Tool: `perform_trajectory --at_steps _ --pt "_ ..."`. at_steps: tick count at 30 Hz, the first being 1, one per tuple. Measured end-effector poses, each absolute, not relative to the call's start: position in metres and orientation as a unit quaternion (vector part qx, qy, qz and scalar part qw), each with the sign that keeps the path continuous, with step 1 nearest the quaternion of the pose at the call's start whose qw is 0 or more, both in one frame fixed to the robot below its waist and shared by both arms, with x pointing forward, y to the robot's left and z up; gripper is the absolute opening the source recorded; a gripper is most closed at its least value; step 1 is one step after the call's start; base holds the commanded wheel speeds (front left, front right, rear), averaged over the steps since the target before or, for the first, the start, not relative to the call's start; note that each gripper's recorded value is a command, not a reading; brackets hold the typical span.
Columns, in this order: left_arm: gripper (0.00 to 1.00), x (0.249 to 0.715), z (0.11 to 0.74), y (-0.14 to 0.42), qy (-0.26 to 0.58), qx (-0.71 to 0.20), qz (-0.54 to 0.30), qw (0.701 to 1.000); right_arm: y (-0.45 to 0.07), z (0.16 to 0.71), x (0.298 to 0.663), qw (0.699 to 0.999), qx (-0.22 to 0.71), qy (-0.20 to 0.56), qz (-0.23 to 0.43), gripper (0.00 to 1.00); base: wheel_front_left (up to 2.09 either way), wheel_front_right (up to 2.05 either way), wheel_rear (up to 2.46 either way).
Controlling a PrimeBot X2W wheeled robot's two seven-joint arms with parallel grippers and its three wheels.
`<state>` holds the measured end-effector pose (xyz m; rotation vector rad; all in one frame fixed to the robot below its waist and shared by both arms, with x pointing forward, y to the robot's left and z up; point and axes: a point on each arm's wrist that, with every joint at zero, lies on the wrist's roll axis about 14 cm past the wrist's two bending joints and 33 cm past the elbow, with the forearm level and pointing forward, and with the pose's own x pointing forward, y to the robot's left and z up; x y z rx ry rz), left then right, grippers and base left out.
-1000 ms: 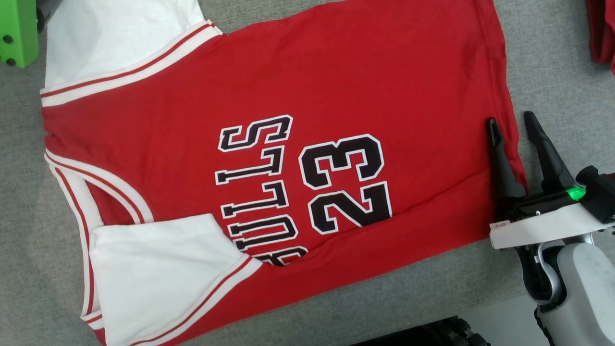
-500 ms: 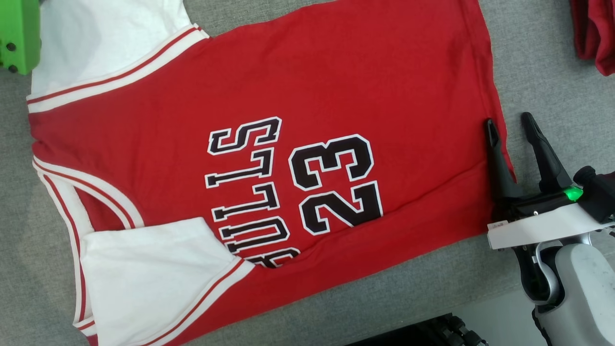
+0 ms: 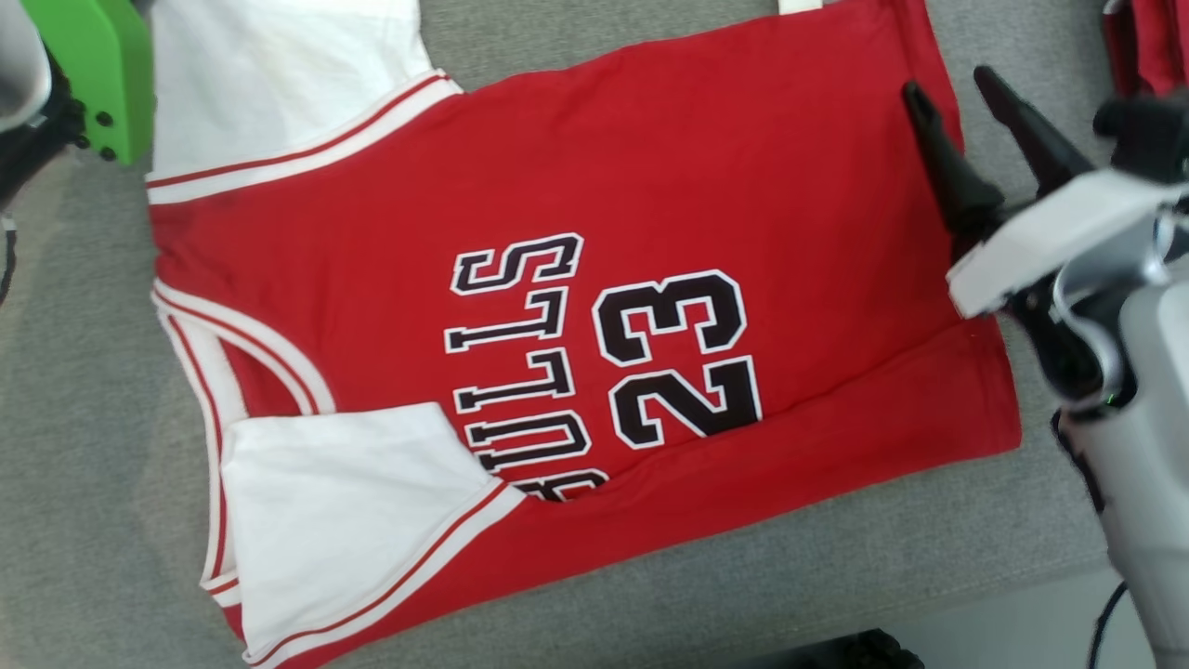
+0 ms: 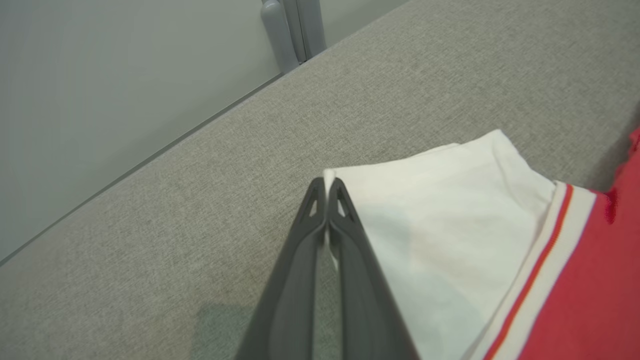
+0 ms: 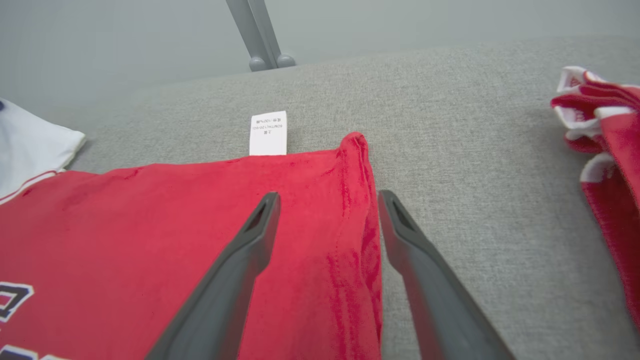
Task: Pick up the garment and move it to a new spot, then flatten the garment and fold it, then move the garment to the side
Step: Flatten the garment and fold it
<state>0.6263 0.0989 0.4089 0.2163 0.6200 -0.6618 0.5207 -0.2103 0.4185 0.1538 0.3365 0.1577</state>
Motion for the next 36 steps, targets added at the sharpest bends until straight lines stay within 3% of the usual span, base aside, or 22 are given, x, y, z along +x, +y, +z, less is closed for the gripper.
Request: perform_trajectory --at_steps 10,27,30,31,32,36 --pt "0.0 0.608 0.444 0.103 0.261 0.128 -0.338 0.895 -0.202 0.407 0.565 0.95 0.016 0.302 0.084 1.0 0.0 0.0 0.0" --pt "0.0 0.599 0.452 0.115 0.254 0.135 -0.338 0.896 -0.191 0.392 0.58 0.937 0.023 0.342 0.073 0.98 0.0 0.0 0.0" --pt "0.0 0.598 0.451 0.117 0.255 0.136 -0.336 0.896 -0.193 0.393 0.582 0.937 0.022 0.34 0.07 0.4 0.0 0.0 0.0" --pt "0.0 0.598 0.451 0.118 0.256 0.136 -0.335 0.896 -0.193 0.394 0.584 0.938 0.021 0.339 0.07 0.26 0.0 0.0 0.0" --pt "0.0 0.598 0.45 0.118 0.256 0.137 -0.335 0.896 -0.193 0.394 0.585 0.938 0.021 0.338 0.07 0.01 0.0 0.0 0.0" --pt "0.0 0.598 0.449 0.12 0.258 0.137 -0.334 0.896 -0.197 0.392 0.586 0.939 0.019 0.338 0.063 0.0 0.0 0.0 0.0"
